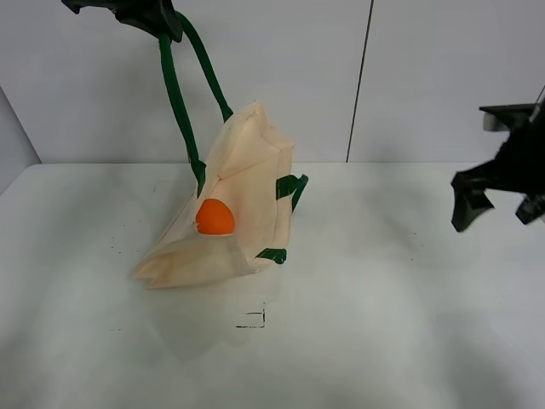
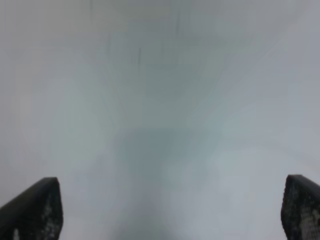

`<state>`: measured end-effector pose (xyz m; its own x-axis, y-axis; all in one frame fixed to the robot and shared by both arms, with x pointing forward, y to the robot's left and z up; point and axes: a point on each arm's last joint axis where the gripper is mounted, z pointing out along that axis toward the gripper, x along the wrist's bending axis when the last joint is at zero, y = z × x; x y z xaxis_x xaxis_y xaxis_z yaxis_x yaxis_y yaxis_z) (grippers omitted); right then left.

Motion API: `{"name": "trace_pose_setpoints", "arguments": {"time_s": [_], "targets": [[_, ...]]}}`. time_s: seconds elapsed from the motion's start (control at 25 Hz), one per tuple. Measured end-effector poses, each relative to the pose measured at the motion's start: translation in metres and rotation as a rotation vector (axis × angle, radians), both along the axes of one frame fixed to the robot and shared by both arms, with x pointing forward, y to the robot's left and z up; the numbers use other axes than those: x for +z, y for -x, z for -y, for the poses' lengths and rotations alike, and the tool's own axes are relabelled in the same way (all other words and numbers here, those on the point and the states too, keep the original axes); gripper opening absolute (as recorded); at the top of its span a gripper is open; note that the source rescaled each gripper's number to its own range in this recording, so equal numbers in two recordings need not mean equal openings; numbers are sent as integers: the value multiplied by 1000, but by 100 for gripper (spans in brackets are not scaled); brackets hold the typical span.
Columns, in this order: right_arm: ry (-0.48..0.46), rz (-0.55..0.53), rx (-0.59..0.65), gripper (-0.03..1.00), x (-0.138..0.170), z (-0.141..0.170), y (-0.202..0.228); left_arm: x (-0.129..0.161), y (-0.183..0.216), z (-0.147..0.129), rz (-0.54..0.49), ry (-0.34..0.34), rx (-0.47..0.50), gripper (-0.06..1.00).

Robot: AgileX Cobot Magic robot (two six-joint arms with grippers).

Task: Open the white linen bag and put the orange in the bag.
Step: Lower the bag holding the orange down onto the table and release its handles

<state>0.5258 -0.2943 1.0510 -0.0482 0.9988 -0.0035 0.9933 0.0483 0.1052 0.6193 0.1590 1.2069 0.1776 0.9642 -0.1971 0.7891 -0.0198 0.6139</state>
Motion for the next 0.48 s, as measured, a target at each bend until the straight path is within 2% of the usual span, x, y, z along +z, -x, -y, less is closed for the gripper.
{"name": "trace_pose_setpoints", "arguments": {"time_s": [0.12,0.24,0.36,0.48], "targets": [[0,-13,0,100,-2,1,62,0,0,0,0,0,0,0],[-1,35,0,100,-7,2,114,0,0,0,1,-3,-4,0],[-3,175,0,100,-11,2,157,0,0,0,2,-4,-5,0],[-6,372,0,100,-15,3,192,0,0,0,2,-4,-5,0]]}}
